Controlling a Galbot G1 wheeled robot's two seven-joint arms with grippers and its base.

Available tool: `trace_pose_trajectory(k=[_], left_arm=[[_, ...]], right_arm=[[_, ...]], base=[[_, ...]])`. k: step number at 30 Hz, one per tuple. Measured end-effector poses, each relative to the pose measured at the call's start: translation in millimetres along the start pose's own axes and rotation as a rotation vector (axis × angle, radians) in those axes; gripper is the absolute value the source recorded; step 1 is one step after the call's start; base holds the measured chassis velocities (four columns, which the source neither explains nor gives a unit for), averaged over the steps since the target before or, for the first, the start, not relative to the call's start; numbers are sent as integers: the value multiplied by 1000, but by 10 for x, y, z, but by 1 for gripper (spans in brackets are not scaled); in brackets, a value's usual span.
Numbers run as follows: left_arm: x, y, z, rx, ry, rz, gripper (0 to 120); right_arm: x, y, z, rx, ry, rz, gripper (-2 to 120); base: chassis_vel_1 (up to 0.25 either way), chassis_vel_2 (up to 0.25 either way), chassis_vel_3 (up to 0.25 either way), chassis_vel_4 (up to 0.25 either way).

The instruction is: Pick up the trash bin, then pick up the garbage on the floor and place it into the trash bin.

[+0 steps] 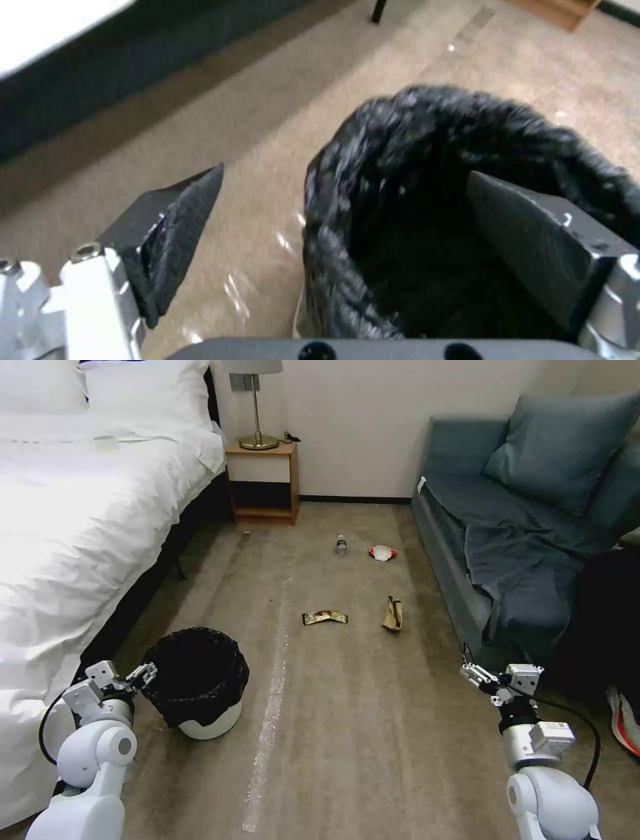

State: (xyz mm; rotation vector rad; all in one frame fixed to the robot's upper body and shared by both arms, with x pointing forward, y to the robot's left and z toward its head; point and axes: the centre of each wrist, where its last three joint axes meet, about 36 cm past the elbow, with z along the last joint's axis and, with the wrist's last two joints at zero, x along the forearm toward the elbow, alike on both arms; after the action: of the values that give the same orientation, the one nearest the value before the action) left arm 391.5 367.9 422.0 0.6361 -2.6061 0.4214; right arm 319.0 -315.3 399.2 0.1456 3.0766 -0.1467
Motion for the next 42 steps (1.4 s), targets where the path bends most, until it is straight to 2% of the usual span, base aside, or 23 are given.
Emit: trace_pose_trajectory(k=[7,15,17,18,20,21,24,26,31,35,36,42], left_arm=[[-168,51,82,38,55,-25,97],[-272,70,136,61,79,-3,85],[-305,70,164,66,86,8,72],[-305,70,164,66,86,8,72],[-332,75,188,69,94,13,63],[-332,75,188,69,94,13,63],[-364,89,228,72,106,13,46],[-368,92,235,73,107,13,43],[-373,113,262,74,110,13,23],[-371,121,270,75,109,11,13],[-369,121,275,76,109,16,6],[-362,124,285,78,105,11,6]], right_arm=[[-2,30,19,-2,2,-4,100],[-1,66,54,-4,3,-13,100],[0,85,73,-6,0,-17,100],[0,85,73,-6,0,-17,100],[2,93,76,-7,-3,-19,100],[2,93,76,-7,-3,-19,100],[5,99,61,-7,-12,-20,100],[6,99,61,-7,-13,-21,100],[21,102,52,-7,-20,-21,100],[24,106,48,-9,-22,-20,100],[24,111,46,-10,-23,-21,100],[23,119,38,-12,-26,-23,100]], base=[[0,0,0,0],[0,0,0,0],[0,0,0,0],[0,0,0,0],[0,0,0,0],[0,0,0,0],[0,0,0,0],[0,0,0,0],[0,0,0,0],[0,0,0,0],[0,0,0,0],[0,0,0,0]])
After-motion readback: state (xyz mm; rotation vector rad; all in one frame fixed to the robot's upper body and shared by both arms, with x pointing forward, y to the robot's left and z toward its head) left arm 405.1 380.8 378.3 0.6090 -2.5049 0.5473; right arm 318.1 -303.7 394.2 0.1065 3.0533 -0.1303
